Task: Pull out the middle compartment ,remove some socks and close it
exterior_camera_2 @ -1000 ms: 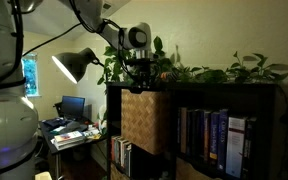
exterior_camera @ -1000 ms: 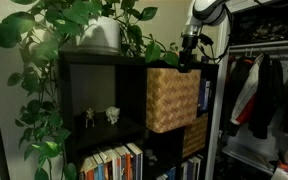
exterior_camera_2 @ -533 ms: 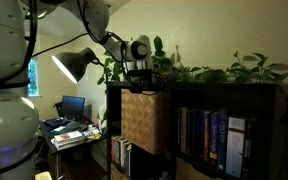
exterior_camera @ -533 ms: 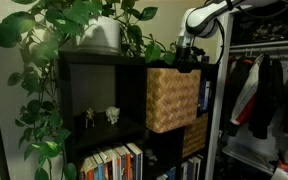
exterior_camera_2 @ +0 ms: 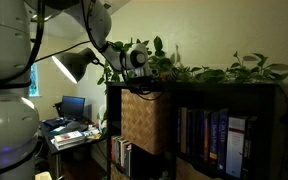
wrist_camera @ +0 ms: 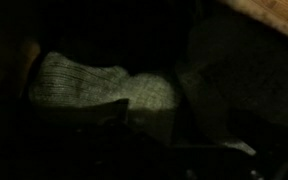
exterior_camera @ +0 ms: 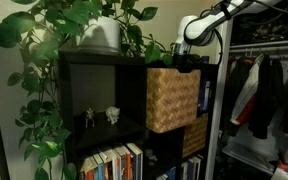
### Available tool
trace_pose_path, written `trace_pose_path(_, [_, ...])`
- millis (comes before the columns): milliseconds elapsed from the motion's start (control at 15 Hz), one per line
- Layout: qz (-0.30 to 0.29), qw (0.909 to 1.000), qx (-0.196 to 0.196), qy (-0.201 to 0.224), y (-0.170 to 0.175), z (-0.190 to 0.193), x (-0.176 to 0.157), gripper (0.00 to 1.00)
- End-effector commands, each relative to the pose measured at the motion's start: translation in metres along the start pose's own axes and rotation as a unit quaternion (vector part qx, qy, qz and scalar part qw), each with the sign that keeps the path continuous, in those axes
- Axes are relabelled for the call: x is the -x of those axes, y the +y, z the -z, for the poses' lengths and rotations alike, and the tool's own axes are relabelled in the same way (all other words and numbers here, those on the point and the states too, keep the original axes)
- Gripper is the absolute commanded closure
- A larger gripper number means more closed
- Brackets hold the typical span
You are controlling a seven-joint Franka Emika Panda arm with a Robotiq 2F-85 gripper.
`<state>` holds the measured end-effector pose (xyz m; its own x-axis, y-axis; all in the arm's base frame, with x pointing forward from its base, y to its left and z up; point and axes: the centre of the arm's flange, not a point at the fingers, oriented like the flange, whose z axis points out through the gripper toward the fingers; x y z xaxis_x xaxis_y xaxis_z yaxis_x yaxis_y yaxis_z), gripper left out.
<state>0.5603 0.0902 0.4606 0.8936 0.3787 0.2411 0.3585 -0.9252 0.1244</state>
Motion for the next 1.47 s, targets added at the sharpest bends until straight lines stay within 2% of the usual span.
trace_pose_path(0, [0.003, 1.0000, 0.006, -0.003, -0.012, -0.022, 0.008, 0.00])
trace_pose_path(333, [0.011, 0.9996, -0.004, -0.027, -0.019, -0.035, 0.014, 0.00])
trace_pose_path(467, [0.009, 0.9993, -0.009, -0.035, -0.019, -0.037, 0.017, 0.26])
trace_pose_path(733, [0.005, 0.9990, -0.012, -0.042, -0.017, -0.035, 0.021, 0.53])
trace_pose_path(1067, [-0.013, 0.9968, -0.050, -0.061, -0.014, -0.020, 0.025, 0.84])
trace_pose_path(1200, [-0.021, 0.9950, -0.069, -0.069, -0.012, -0.013, 0.027, 0.95])
trace_pose_path(1400, [-0.033, 0.9917, -0.090, -0.086, -0.006, -0.004, 0.029, 0.99])
